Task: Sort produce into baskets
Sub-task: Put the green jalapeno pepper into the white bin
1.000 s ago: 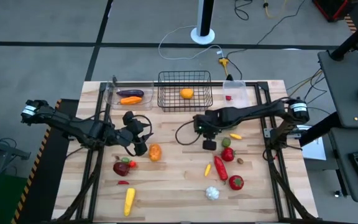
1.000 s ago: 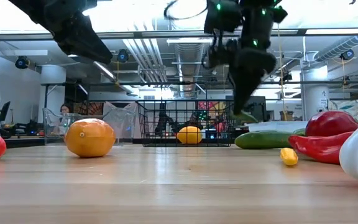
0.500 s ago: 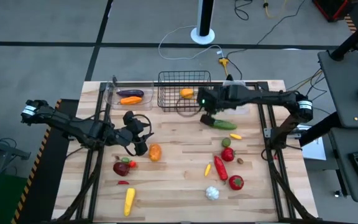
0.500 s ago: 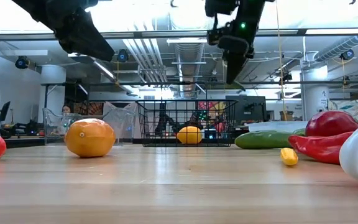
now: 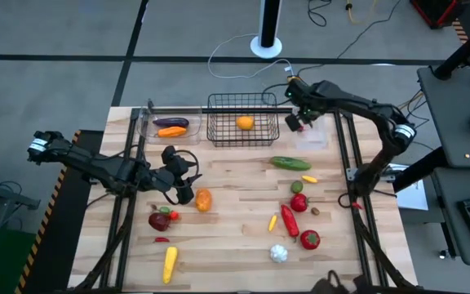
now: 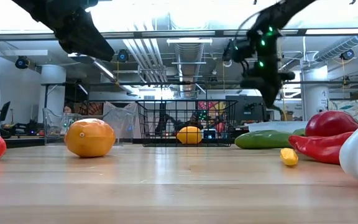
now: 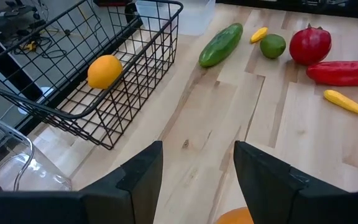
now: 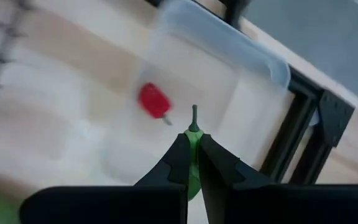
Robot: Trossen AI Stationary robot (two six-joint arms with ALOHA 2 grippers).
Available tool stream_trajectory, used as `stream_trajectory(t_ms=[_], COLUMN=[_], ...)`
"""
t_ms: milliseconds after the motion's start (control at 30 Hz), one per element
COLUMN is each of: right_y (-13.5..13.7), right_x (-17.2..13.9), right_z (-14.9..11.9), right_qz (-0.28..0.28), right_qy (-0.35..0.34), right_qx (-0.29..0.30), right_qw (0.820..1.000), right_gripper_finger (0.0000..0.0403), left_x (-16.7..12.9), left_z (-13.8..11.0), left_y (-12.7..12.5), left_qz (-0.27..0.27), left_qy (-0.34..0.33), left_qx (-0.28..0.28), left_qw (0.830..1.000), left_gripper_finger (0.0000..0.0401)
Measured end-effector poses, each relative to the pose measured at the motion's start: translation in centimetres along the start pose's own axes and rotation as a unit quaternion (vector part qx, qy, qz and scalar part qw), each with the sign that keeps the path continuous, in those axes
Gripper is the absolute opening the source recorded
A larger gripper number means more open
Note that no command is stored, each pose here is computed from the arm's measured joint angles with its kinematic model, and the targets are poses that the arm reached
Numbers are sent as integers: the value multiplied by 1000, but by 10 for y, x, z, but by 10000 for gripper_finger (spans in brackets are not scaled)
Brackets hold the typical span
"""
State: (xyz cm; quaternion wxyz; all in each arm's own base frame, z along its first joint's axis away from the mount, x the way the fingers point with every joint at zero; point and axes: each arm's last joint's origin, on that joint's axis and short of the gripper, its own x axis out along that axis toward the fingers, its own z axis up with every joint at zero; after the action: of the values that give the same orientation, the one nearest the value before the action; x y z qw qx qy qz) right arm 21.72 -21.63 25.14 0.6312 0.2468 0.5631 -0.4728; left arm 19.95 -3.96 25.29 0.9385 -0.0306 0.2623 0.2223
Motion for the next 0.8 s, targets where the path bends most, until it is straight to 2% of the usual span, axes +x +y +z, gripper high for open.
stream_trajectory(t_ms=[133,600,800], right_y=[-11,-9,-11], right_x=[22,58,65], right_z=[-4,-12,-17], right_qz=[-5,1,-34], right_qy=[7,-32,-34], right_qx=[29,59,60], right_qw=[1000,998,997], right_gripper_finger=[13,13,13], left_x=[0,0,0], left_z=[0,1,1], left_y=[0,0,0], left_qz=[2,1,0], left_qy=[-1,-6,-7], left_qx=[0,-4,-5], left_qw=[1000,1000,1000], left_gripper_finger=[180,180,180])
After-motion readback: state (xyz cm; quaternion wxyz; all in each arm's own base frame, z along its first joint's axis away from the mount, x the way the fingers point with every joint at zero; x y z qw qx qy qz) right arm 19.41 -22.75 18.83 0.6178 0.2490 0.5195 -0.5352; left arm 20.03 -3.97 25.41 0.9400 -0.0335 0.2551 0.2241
